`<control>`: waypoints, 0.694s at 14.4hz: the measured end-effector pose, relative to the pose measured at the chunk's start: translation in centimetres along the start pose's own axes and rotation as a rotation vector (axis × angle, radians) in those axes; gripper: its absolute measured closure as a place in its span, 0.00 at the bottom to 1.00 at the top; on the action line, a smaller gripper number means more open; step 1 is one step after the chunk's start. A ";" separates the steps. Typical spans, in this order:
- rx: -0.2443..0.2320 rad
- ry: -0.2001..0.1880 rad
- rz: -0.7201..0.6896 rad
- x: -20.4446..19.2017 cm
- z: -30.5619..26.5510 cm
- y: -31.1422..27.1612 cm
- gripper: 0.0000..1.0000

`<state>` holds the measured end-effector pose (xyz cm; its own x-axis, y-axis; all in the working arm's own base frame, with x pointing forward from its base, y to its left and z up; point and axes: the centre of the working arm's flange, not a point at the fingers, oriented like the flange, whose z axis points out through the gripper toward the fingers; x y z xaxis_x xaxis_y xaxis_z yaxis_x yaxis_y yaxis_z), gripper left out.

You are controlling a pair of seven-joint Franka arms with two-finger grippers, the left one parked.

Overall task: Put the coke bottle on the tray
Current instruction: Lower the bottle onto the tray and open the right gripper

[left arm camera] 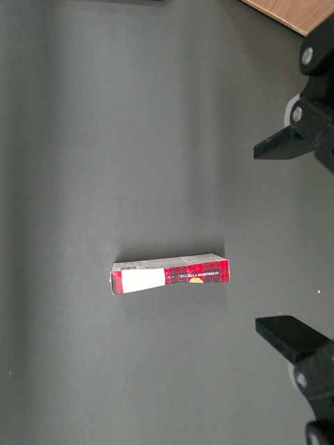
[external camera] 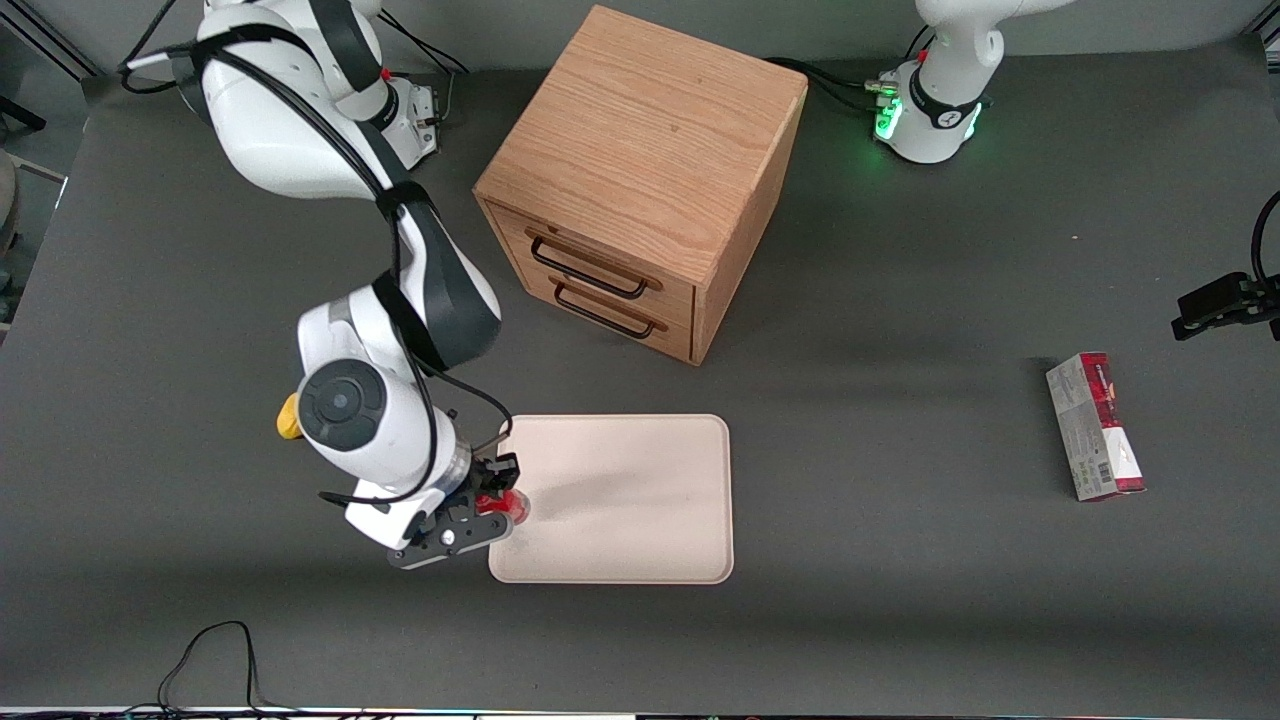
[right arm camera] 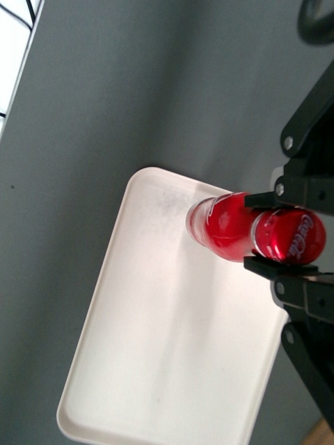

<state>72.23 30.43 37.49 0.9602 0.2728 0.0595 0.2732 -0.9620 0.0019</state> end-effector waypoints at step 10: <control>0.000 0.004 0.000 0.6 5.5 -0.1 0.64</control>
<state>73.14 30.76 32.04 0.9601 0.2725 0.0634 0.2729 -0.9620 0.0023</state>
